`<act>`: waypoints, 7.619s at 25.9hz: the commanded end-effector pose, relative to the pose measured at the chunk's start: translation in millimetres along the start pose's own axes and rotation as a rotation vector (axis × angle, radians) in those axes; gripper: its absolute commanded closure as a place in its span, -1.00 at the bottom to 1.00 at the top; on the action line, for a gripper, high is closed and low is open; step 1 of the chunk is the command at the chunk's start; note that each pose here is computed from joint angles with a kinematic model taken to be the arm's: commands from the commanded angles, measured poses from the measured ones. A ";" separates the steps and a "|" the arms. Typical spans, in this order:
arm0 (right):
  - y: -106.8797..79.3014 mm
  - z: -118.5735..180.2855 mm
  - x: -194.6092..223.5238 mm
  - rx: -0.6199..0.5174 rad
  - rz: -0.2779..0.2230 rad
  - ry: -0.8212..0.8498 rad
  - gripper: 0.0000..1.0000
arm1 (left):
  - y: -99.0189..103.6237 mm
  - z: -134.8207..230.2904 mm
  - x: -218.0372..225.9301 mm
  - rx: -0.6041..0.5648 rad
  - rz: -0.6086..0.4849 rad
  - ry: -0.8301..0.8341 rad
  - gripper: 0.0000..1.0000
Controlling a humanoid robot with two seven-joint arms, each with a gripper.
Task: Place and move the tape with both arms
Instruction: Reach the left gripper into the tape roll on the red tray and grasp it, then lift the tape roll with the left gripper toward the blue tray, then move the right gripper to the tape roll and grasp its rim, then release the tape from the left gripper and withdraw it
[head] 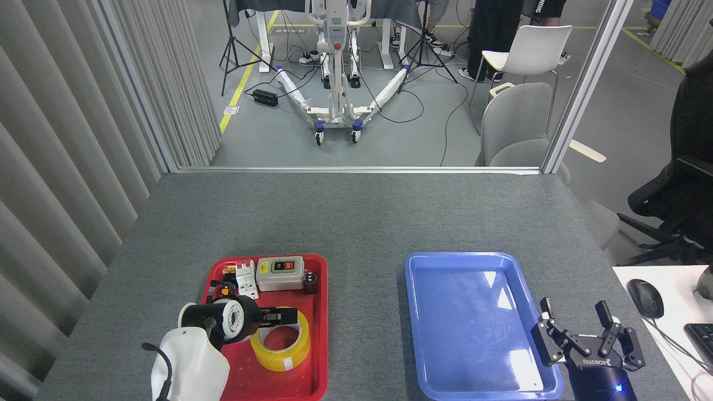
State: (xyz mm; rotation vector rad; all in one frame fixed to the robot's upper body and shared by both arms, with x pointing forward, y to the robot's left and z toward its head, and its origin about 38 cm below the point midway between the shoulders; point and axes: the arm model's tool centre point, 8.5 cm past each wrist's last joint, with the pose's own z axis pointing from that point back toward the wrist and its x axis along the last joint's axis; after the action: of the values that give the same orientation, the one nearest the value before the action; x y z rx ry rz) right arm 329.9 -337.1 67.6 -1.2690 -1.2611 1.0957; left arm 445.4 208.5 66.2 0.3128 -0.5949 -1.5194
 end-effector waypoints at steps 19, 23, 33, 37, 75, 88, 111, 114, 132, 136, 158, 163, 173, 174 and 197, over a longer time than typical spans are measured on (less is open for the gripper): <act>0.2 0.1 0.9 0.000 -0.003 0.000 -1.00 | -9.5 -18.8 -26.0 -0.107 -0.035 0.116 -1.00; 0.4 0.2 1.3 0.000 -0.004 0.001 -1.00 | -12.4 -19.1 -33.6 -0.111 0.004 0.145 -1.00; 2.1 0.6 3.6 0.002 -0.013 0.003 -1.00 | -12.2 -19.0 -32.5 -0.111 -0.012 0.161 -0.52; 0.4 -1.1 4.6 -0.004 -0.016 0.001 -1.00 | -11.5 -18.1 -33.5 -0.110 -0.020 0.163 0.25; -5.9 0.5 15.3 -0.022 -0.100 -0.084 -1.00 | -48.0 59.3 117.2 -0.072 0.560 -1.173 1.00; -21.7 5.6 75.0 0.133 -0.358 -0.800 -1.00 | -57.6 54.4 120.9 -0.096 0.552 -1.172 1.00; -21.3 -43.2 165.4 0.248 -0.330 -1.149 -0.90 | -71.4 58.7 112.3 -0.136 0.478 -1.211 1.00; -20.2 -43.8 167.5 0.251 -0.328 -1.151 -0.87 | -72.7 57.9 112.2 -0.139 0.480 -1.210 1.00; -16.6 -35.3 197.6 0.280 -0.284 -1.246 -0.06 | -73.6 57.7 102.9 -0.127 0.484 -1.202 1.00; -15.4 -34.8 195.8 0.285 -0.282 -1.244 0.20 | -76.6 57.1 100.0 -0.124 0.482 -1.199 1.00; -12.0 -32.6 194.8 0.293 -0.288 -1.239 0.38 | -76.1 54.7 89.0 -0.108 0.499 -1.171 1.00; -11.6 -32.1 195.3 0.293 -0.290 -1.240 0.38 | -75.9 52.5 83.2 -0.097 0.518 -1.160 1.00; -11.9 -32.6 196.4 0.290 -0.293 -1.240 0.38 | -74.6 47.9 65.4 0.003 0.453 -1.099 -0.39; -12.4 -32.9 197.1 0.289 -0.292 -1.241 0.39 | -74.0 47.2 64.9 0.014 0.453 -1.089 -0.64; -18.4 -32.5 202.8 0.259 -0.317 -1.242 0.41 | -58.6 36.5 3.2 0.454 0.547 -0.705 -0.94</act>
State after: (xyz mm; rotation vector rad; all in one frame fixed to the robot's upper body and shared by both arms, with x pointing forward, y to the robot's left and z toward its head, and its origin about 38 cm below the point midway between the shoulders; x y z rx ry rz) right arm 370.5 -136.8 95.3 -0.0448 -1.9873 1.8089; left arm 366.4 189.7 64.8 -0.3186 -1.4437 -1.0075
